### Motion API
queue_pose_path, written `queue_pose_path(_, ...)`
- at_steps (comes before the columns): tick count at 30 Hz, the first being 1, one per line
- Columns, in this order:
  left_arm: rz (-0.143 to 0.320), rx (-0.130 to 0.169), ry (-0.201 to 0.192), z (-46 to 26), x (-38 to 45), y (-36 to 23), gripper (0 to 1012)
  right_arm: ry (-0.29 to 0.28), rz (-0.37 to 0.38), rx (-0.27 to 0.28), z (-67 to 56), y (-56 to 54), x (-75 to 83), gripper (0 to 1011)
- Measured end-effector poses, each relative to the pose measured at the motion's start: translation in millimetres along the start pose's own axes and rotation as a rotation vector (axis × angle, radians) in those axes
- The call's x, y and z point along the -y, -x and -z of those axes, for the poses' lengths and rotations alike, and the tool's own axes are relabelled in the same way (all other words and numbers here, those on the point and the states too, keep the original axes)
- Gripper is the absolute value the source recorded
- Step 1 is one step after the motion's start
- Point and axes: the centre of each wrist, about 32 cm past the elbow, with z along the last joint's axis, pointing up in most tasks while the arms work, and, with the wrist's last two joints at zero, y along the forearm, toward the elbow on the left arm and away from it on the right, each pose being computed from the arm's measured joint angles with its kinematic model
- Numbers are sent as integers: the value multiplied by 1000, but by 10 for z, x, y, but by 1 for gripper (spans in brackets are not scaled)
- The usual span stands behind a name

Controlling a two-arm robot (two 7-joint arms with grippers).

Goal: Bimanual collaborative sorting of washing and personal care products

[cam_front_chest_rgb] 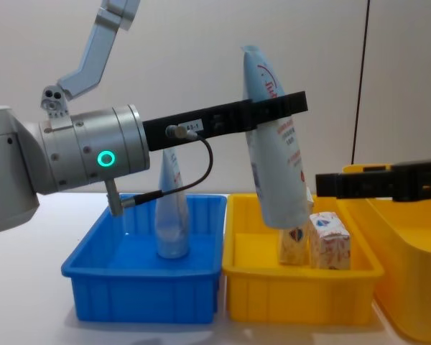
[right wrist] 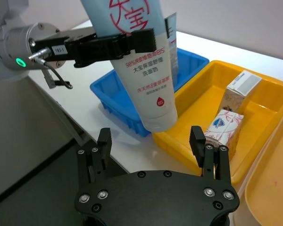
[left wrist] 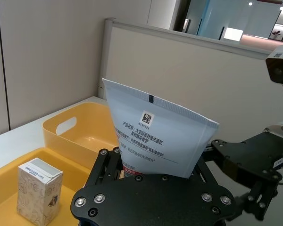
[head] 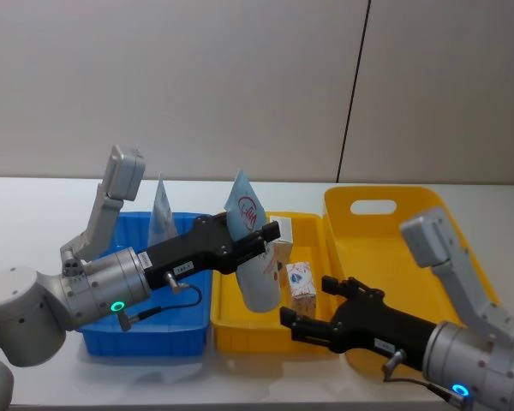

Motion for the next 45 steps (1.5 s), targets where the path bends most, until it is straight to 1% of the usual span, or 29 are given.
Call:
queue_pose_path(4, 1, 0, 0, 1, 0, 0, 419, 18, -2, 26, -18, -2, -64, 1003)
queue_pose_path(8, 2, -1, 0, 1, 1, -1, 419, 31, 18, 57, -13, 5, -150, 1003)
queue_pose_path(16, 2, 0, -1, 0, 0, -3, 419, 23, 89, 130, 24, 40, -367, 1003)
queue_pose_path(19, 2, 0, -1, 0, 0, -3, 419, 19, 102, 144, 38, 51, -438, 1003)
queue_pose_path(22, 3, -1, -1, 0, 0, -3, 419, 15, 115, 162, 56, 67, -548, 1003)
queue_pose_path(32, 2, 0, -1, 0, 0, -3, 419, 16, 118, 187, 94, 109, -790, 1003)
queue_pose_path(39, 2, 0, -1, 1, 0, -3, 419, 21, 123, 203, 115, 133, -904, 1000)
queue_pose_path(40, 2, 0, -1, 1, 0, -3, 419, 22, 123, 204, 118, 134, -913, 994)
queue_pose_path(41, 2, 0, -1, 1, 0, -3, 419, 23, 124, 206, 120, 137, -929, 957)
queue_pose_path(43, 2, 0, -1, 1, 0, -3, 419, 23, 125, 208, 122, 140, -943, 930)
queue_pose_path(44, 2, 0, -1, 0, 0, -3, 419, 24, 125, 210, 124, 144, -957, 881)
queue_pose_path(45, 2, 0, -1, 1, 0, -3, 419, 24, 125, 210, 125, 145, -963, 867)
